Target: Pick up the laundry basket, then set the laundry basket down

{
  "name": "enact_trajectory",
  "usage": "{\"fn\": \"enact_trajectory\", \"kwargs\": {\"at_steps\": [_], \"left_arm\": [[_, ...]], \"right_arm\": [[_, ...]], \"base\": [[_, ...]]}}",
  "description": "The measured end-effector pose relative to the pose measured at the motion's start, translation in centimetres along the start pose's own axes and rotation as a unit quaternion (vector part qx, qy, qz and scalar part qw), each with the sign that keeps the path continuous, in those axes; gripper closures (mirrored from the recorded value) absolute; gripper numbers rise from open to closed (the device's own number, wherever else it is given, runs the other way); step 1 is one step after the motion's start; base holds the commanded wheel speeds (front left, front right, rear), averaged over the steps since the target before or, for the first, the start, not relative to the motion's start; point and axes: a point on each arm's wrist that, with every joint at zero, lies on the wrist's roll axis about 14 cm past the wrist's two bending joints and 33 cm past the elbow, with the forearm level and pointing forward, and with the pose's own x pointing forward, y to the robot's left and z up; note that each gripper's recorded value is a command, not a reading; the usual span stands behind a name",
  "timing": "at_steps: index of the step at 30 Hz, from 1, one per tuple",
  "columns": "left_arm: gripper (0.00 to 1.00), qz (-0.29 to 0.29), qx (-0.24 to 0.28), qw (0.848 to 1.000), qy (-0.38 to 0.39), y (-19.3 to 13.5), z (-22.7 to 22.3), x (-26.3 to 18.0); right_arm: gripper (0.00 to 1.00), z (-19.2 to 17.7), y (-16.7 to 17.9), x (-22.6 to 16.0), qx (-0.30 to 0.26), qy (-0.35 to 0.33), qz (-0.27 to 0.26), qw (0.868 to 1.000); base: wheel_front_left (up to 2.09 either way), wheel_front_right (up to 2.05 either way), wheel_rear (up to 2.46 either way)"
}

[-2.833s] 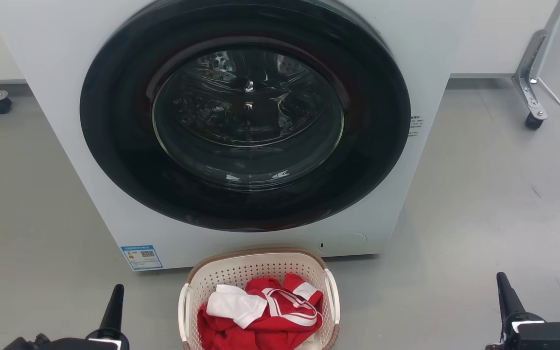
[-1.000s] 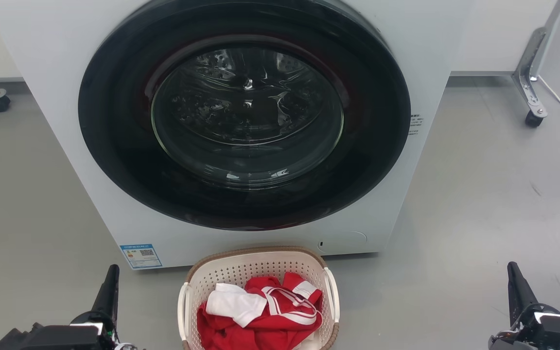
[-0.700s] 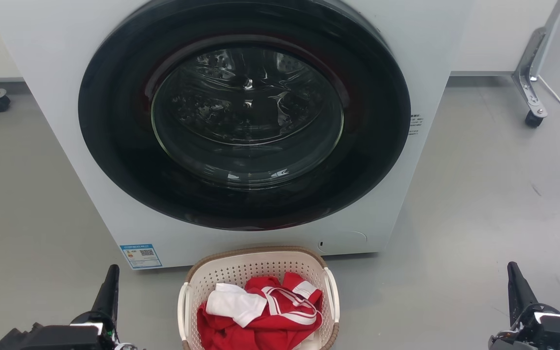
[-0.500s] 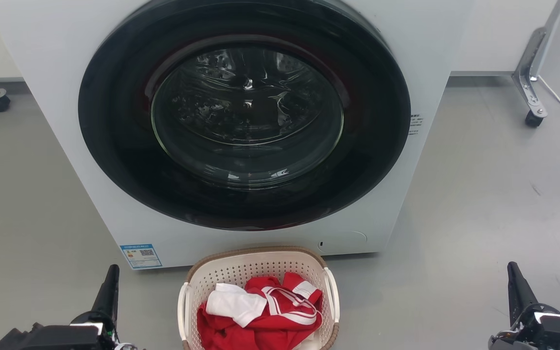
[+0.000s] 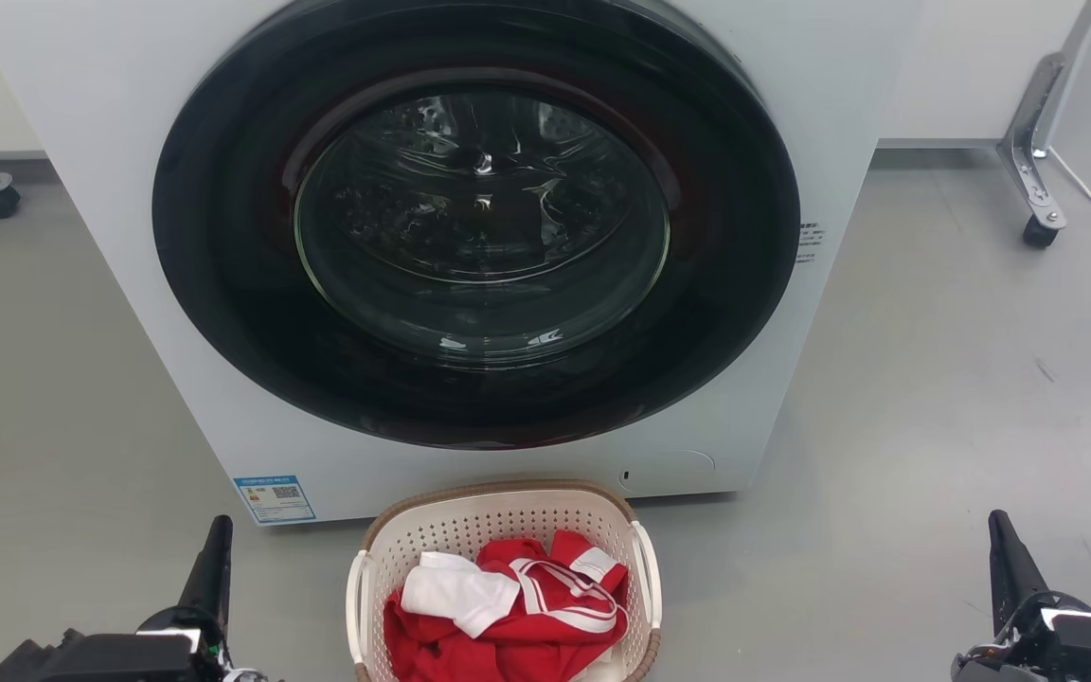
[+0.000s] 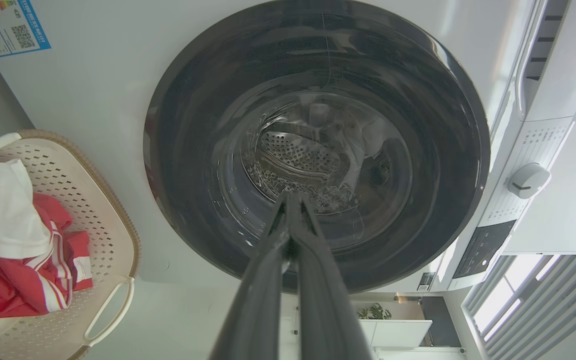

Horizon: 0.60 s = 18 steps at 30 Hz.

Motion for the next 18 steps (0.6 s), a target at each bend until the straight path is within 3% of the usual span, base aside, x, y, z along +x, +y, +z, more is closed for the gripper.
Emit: {"fn": "enact_trajectory", "kwargs": {"at_steps": [18], "left_arm": [[1.00, 0.000, 0.000, 1.000, 0.000, 0.00, 0.00, 0.00]], "right_arm": [[1.00, 0.00, 0.01, 0.00, 0.000, 0.000, 0.000, 1.000]], "base": [[0.00, 0.00, 0.00]]}}
